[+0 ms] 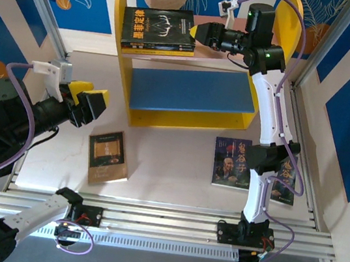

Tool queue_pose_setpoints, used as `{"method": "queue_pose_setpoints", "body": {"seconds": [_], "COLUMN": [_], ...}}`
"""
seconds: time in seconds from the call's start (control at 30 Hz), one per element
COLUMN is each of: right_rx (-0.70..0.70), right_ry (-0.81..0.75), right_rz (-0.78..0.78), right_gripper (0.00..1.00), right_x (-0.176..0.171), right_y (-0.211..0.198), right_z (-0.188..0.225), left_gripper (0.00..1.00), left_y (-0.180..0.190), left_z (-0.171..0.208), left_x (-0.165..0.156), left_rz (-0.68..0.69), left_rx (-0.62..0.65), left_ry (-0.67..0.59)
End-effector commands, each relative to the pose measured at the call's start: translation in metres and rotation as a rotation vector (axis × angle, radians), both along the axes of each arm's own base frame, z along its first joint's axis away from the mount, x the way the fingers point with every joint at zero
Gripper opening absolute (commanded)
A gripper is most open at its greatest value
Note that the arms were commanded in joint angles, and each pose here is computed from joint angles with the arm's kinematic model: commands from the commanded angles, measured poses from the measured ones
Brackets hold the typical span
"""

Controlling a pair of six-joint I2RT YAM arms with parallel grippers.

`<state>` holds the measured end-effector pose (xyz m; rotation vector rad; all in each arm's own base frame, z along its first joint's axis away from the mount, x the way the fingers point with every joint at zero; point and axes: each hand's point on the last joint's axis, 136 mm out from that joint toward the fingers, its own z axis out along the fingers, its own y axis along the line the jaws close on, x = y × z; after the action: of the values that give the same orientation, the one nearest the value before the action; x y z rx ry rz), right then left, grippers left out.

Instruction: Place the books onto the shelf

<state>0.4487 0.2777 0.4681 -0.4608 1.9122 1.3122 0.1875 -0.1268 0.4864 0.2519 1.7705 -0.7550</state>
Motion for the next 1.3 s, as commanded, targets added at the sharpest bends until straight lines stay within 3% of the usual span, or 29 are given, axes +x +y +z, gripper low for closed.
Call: {"method": "queue_pose_setpoints", "body": {"seconds": [0.0,0.83,1.27], "right_rx": [0.021,0.024,0.017], "right_ry": [0.002,-0.01,-0.042], "right_rz": [0.046,0.024,-0.041], "right_gripper": [0.4,0.41,0.52], "right_x": [-0.002,-0.003,-0.007], "right_y": [0.012,0.006,-0.029], "right_z": [0.0,0.008,0.026], "left_gripper": [0.68,0.68,0.68], "left_y": [0.003,0.01,0.025], "left_z": [0.001,-0.005,-0.029], "left_x": [0.0,0.0,0.011], "left_rz": [0.013,0.044,0.154], "left_rx": [0.014,0.036,0.079], "left_ry": [-0.006,-0.001,0.066]}}
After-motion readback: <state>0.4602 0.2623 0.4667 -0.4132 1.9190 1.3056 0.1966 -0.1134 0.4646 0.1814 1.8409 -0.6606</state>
